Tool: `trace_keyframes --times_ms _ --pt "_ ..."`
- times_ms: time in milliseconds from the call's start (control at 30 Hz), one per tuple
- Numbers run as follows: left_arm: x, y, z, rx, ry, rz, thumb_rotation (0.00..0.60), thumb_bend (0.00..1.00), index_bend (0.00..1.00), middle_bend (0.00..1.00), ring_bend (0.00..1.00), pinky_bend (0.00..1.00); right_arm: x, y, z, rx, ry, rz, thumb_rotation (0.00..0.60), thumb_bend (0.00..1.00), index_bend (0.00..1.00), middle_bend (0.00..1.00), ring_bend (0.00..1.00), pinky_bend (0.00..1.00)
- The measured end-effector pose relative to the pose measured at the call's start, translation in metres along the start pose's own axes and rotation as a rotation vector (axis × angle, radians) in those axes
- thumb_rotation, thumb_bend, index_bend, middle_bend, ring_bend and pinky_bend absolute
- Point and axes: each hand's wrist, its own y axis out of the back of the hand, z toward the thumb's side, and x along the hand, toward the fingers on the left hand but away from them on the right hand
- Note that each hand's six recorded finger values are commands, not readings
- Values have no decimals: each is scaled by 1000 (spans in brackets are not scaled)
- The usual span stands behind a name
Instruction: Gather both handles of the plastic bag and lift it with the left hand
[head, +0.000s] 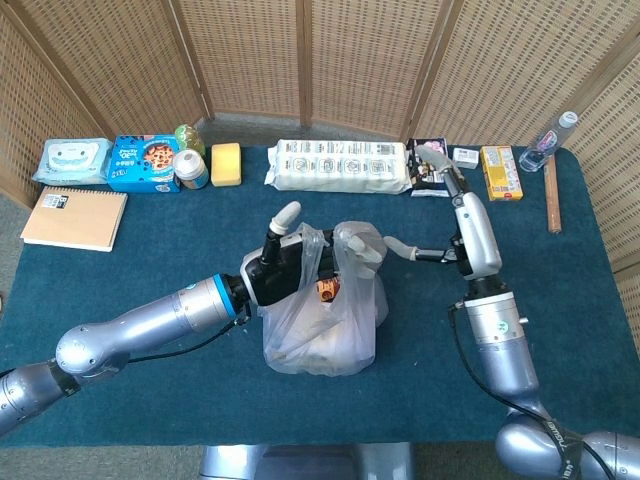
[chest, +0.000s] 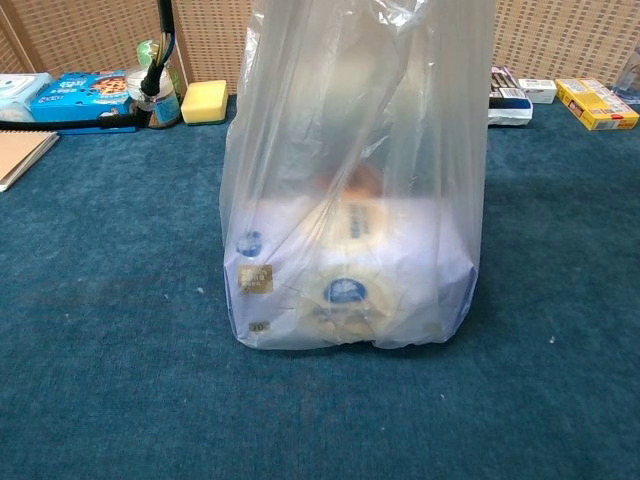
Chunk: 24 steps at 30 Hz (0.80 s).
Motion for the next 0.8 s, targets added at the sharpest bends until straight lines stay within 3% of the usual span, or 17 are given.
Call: trace_keyframes --times_ms 233,367,733,800 --pt "-6 6 9 -88 -44 0 0 143 359 317 180 218 8 26 -11 44 -17 -65 600 178 120 113 62 9" --pt "-9 9 14 -173 -77 -6 0 145 368 344 232 314 13 37 -18 91 -26 -85 600 190 122 114 67 9" --pt "-12 10 24 -272 -141 -19 5 208 450 449 347 440 31 64 -44 308 -57 -113 600 203 246 225 177 125" --pt "-11 9 24 -276 -143 -18 39 220 469 472 369 455 35 68 -49 355 -62 -107 600 203 265 231 183 137"
